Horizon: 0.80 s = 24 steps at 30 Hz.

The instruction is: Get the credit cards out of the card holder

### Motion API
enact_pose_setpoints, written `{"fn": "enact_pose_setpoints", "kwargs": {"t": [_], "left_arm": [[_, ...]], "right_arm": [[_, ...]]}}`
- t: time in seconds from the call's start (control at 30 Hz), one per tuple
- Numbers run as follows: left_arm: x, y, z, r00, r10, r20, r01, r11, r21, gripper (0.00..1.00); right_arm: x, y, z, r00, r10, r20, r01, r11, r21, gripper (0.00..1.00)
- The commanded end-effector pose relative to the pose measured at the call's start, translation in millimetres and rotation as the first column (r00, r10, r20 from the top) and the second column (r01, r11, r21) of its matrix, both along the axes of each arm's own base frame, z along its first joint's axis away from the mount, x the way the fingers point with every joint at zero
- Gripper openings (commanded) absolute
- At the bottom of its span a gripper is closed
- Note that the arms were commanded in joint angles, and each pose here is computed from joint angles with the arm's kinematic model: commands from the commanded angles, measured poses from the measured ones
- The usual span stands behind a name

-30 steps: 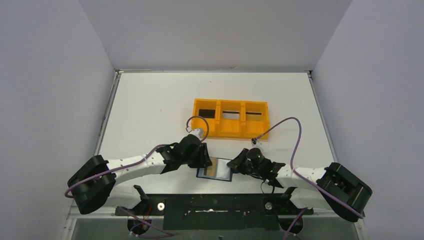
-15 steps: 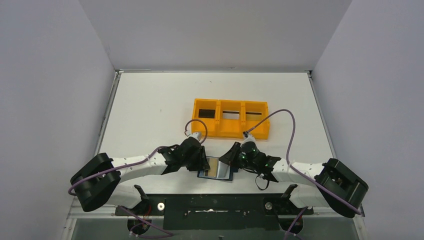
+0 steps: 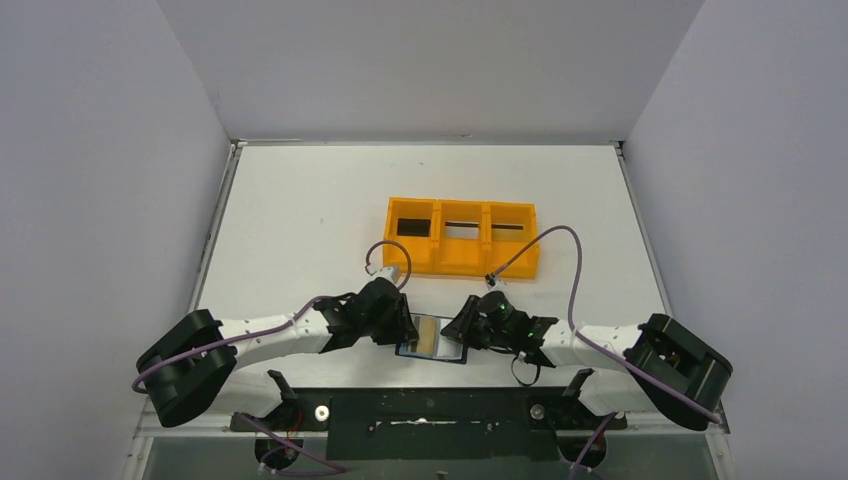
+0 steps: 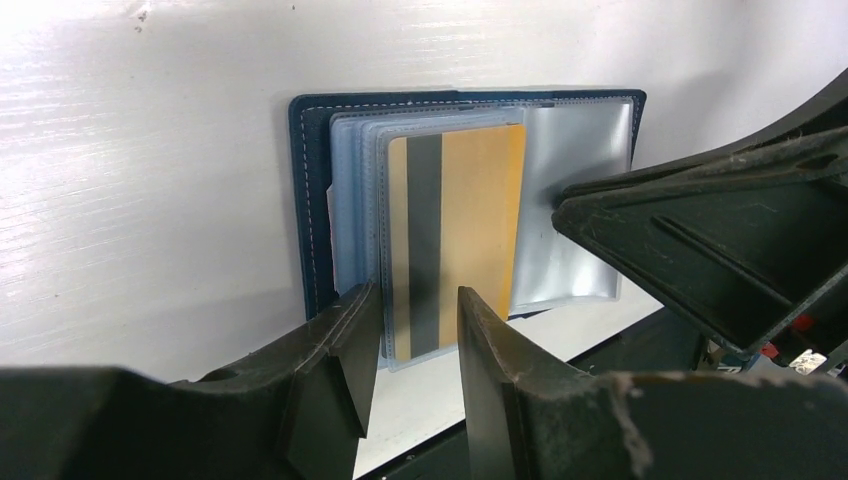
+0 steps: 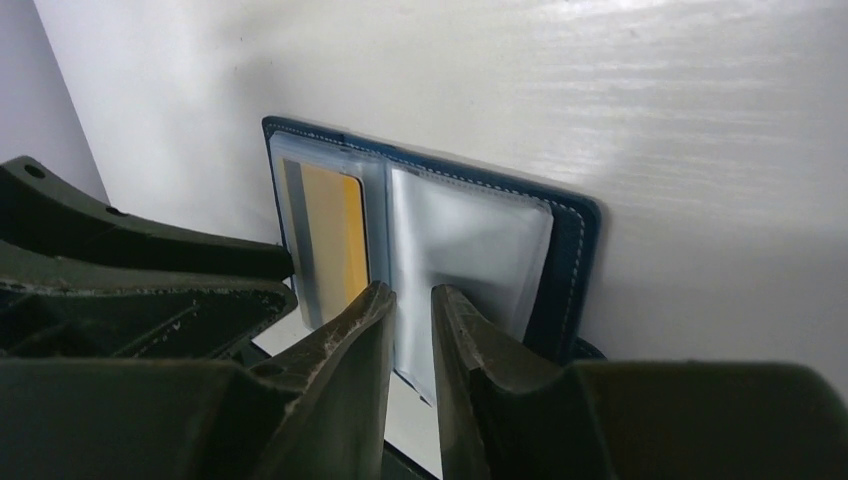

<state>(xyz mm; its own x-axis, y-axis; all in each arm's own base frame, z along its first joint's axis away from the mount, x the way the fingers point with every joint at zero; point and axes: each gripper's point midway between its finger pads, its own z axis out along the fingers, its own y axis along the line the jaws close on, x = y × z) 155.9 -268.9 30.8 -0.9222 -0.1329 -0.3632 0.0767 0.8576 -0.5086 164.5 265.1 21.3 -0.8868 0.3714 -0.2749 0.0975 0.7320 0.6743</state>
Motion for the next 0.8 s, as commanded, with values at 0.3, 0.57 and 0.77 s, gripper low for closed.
{"fn": "enact_pose_setpoints", "kwargs": {"t": [0.3, 0.57, 0.77], "left_arm": [[-0.6, -7.3, 8.1, 1.000, -0.017, 0.021, 0.017, 1.000, -0.020, 0.35], [-2.7, -11.0, 9.9, 0.999, -0.037, 0.026, 0.038, 0.999, -0.033, 0.35], [-4.7, -14.4, 10.9, 0.998, -0.063, 0.021, 0.064, 0.997, -0.040, 0.36]], "right_arm": [[-6.1, -26.9, -4.5, 0.987, -0.040, 0.157, 0.026, 0.996, 0.089, 0.27], [-11.8, -36.2, -9.9, 0.985, -0.091, 0.147, 0.067, 0.985, 0.158, 0.33], [-3.6, -5.5, 17.2, 0.978, 0.015, 0.207, -0.054, 0.982, 0.183, 0.36]]}}
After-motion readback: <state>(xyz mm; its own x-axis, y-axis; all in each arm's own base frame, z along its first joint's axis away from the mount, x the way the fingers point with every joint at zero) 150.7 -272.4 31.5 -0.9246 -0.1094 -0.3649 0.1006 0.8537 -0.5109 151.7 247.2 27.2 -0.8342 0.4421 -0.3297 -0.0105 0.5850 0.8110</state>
